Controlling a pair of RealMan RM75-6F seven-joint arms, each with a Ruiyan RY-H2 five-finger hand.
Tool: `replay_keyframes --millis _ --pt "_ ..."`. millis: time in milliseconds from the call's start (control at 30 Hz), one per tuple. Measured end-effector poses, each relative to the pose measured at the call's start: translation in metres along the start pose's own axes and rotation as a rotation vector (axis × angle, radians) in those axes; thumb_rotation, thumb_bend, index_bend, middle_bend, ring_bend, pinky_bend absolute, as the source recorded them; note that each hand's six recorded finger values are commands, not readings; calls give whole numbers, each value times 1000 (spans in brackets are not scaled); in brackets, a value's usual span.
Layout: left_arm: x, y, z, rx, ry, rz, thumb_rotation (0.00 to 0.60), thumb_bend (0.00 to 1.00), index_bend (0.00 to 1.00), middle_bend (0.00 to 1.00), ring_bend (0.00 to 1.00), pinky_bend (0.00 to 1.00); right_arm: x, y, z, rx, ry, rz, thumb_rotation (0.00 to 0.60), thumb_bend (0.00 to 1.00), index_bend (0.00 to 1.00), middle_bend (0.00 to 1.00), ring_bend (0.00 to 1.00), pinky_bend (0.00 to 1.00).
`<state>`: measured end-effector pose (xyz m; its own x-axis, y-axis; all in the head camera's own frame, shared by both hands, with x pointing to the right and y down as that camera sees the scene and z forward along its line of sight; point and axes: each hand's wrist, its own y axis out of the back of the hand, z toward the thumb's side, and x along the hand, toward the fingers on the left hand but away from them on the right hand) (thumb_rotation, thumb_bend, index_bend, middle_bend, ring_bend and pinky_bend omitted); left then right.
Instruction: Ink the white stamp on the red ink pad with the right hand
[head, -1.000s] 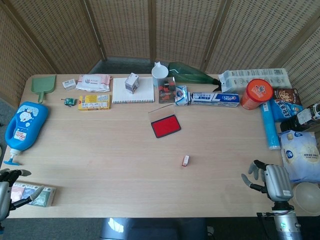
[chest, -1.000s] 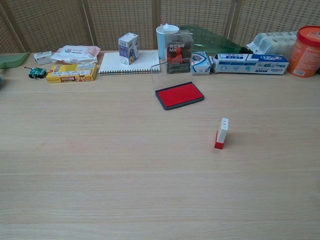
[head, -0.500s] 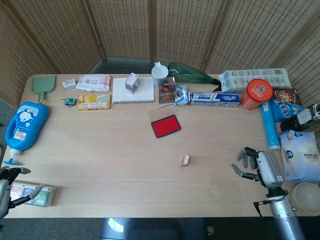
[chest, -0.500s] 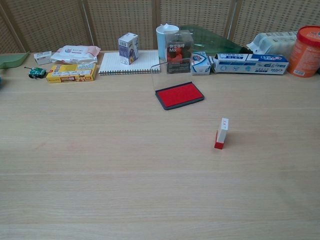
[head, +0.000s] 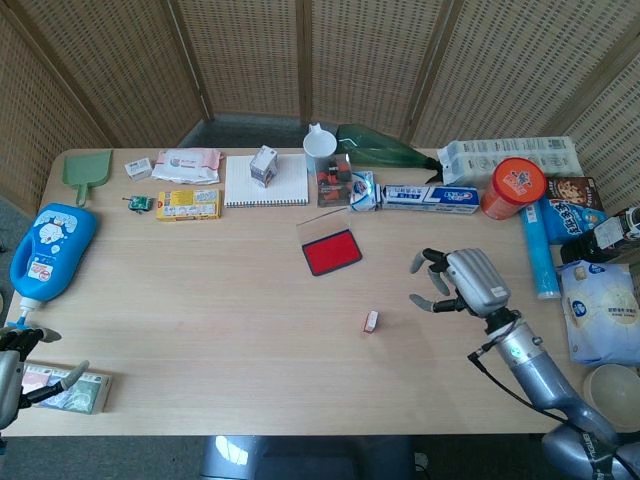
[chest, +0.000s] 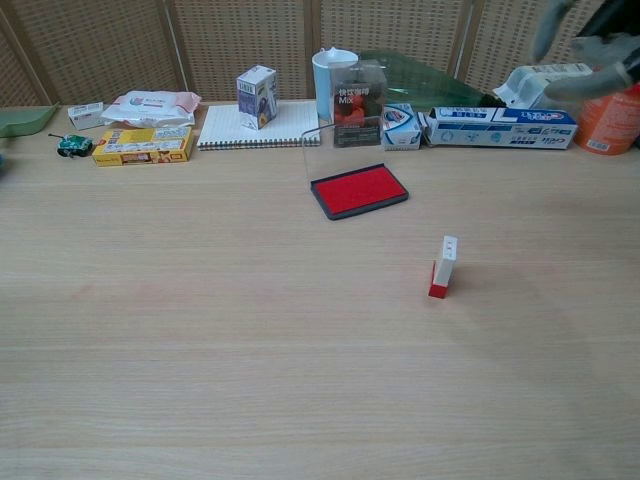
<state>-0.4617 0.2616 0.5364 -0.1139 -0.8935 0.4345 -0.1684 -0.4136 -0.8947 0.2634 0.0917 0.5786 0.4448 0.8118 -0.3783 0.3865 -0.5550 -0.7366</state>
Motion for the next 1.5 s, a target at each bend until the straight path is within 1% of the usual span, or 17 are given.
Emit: replay_keyframes --millis 133,267,467,567,633,700,800,1000,1133,1300,1500 --pt "6 -1 4 13 -1 -9 188 116 369 401 312 182 -22 -6 3 105 34 56 527 229 437 969 1000 1000" --pt "10 -2 7 22 1 -14 189 117 369 401 313 182 -43 -17 7 204 88 125 530 229 438 995 1000 1000" --pt "15 -2 8 37 3 -22 187 116 369 402 313 182 -50 -38 8 300 156 211 542 229 475 1000 1000 1000" --pt "19 1 10 53 -9 -18 186 116 369 401 313 182 -49 -48 7 348 187 248 546 229 477 1000 1000 1000" --pt "22 6 13 64 -23 -10 187 116 369 401 313 182 -47 -56 7 378 204 268 562 229 478 1000 1000 1000" --pt "25 10 17 65 -36 -4 186 116 369 401 313 182 -46 -62 7 393 217 281 585 229 482 1000 1000 1000" --pt "27 12 21 68 -48 -7 189 116 369 401 313 182 -44 -68 8 414 237 293 599 229 489 1000 1000 1000" --pt "31 14 27 70 -63 -8 190 116 369 401 312 182 -49 -77 19 479 303 317 600 229 494 1000 1000 1000" --pt "32 16 29 72 -68 -6 187 117 369 402 313 182 -53 -89 26 506 341 344 600 232 495 1000 1000 1000" --pt "32 15 28 70 -64 -12 194 116 370 401 312 182 -55 -100 26 529 357 369 600 244 495 1000 1000 1000" --pt "31 11 25 64 -58 -22 188 117 369 401 313 182 -58 -109 25 565 371 377 600 245 494 1000 1000 1000"
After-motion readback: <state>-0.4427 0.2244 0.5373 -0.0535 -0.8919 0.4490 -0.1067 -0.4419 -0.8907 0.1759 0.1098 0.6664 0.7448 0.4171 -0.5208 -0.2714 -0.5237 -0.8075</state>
